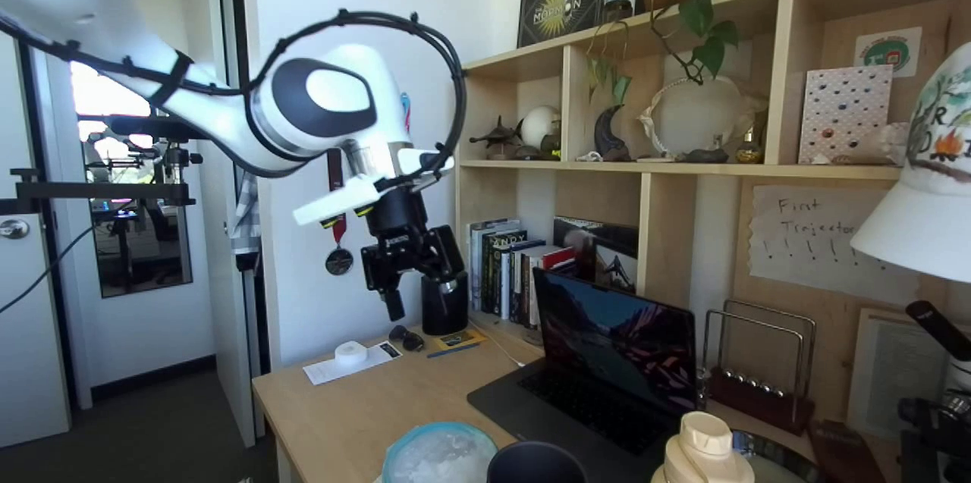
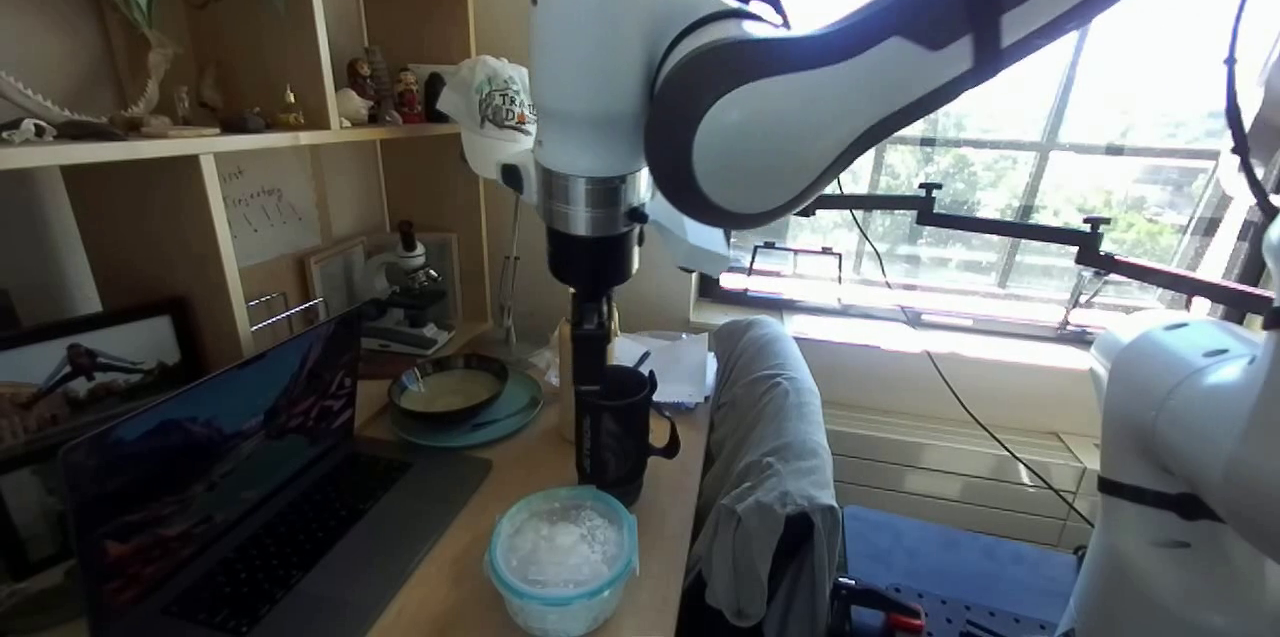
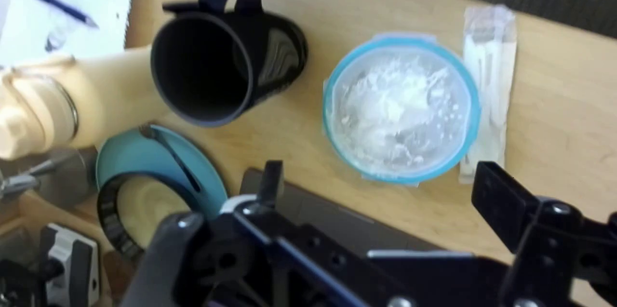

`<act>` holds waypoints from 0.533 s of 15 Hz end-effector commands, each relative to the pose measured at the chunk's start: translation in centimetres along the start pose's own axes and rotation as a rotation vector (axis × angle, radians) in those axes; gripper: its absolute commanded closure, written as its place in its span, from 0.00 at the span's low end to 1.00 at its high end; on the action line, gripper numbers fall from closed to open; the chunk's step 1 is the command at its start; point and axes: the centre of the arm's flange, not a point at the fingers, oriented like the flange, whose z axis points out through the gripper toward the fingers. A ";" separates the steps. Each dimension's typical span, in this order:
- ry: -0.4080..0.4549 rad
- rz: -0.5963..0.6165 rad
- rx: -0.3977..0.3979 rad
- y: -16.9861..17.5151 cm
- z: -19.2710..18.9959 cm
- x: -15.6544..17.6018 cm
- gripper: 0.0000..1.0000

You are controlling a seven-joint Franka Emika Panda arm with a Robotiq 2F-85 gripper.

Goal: Press the keyboard

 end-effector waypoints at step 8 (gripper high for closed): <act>0.411 -0.127 0.095 2.7 8.5 15.1 0.00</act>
